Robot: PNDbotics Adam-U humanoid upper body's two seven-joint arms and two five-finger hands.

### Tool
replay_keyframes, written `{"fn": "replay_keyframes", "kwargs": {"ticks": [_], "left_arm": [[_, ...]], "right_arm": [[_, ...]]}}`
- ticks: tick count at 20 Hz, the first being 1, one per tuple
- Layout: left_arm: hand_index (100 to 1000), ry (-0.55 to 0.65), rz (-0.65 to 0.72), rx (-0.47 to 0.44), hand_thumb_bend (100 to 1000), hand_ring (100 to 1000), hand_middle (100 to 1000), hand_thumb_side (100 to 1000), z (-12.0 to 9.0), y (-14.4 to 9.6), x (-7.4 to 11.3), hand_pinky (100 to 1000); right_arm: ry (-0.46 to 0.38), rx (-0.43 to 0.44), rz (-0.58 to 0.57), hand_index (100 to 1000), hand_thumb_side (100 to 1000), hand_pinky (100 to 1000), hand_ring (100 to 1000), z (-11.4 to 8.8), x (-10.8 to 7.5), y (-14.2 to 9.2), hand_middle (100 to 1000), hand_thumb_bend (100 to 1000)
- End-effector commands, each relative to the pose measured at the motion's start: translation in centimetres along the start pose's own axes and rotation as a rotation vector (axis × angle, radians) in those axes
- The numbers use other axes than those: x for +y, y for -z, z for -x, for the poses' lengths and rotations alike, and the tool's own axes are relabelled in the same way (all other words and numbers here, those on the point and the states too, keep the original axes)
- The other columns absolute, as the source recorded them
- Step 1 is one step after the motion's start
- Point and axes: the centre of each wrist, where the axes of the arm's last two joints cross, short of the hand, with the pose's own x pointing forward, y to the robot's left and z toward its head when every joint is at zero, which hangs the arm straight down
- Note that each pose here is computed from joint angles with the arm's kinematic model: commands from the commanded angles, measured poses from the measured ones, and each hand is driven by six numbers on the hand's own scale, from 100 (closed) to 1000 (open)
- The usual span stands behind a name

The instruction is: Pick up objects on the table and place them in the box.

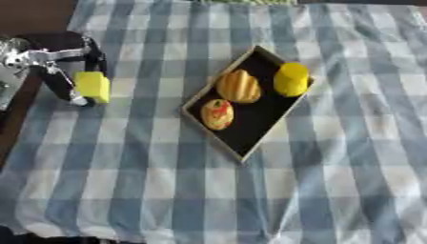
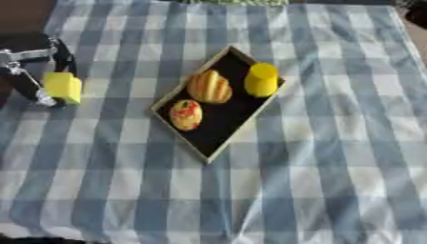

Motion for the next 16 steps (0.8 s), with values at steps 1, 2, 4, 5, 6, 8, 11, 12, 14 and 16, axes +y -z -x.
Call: {"fn": "replay_keyframes", "kwargs": {"ticks": [1,2,4,5,6,8,11,12,14,16], "left_arm": [[629,0.041,-0.07,-0.015,453,544,393,100,-0.2,-0.8,2.4,691],[630,0.043,-0.091,-0.041,428,543,394,100,-0.6,-0.8,3.1,690],[633,0.049,-0.139,-0.108,385,541,393,100,-1.7,-0.8,4.8,691],[633,0.051,-0.165,-0.15,376,539,393,100,-2.6,-0.6,5.9,691],[634,0.05,-0.181,-0.185,367,539,393,100,-3.4,-0.5,6.8,692],[637,0.058,-0.193,-0.251,372,542,395,100,-5.0,-0.2,8.4,693],[634,0.074,-0.201,-0.355,336,537,391,100,-7.8,0.8,10.3,691],[633,0.074,-0.204,-0.391,323,535,390,100,-8.7,1.1,10.8,691],[631,0.063,-0.204,-0.463,289,533,387,100,-10.6,2.0,11.5,691],[631,0.041,-0.199,-0.525,247,532,386,100,-12.2,2.8,11.8,694]], "right_arm": [[-0.015,-0.016,0.017,789,473,887,986,-0.5,-0.9,0.1,658,100],[-0.016,-0.016,0.019,788,472,887,985,-0.5,-0.9,0.1,658,100],[-0.018,-0.017,0.022,788,472,887,986,-0.4,-1.0,0.1,659,100],[-0.018,-0.017,0.022,787,474,887,985,-0.4,-1.0,0.1,659,100],[-0.018,-0.018,0.022,787,471,887,985,-0.4,-1.0,0.1,659,100],[-0.017,-0.02,0.018,787,469,887,985,-0.5,-1.0,0.1,659,100],[-0.017,-0.02,0.014,787,470,887,985,-0.5,-0.9,0.1,660,100],[-0.016,-0.02,0.014,787,470,887,985,-0.5,-0.9,0.1,659,100],[-0.013,-0.021,0.015,787,469,887,986,-0.5,-0.9,0.1,655,100],[-0.008,-0.025,0.015,787,469,888,986,-0.5,-0.9,0.1,653,100]]}}
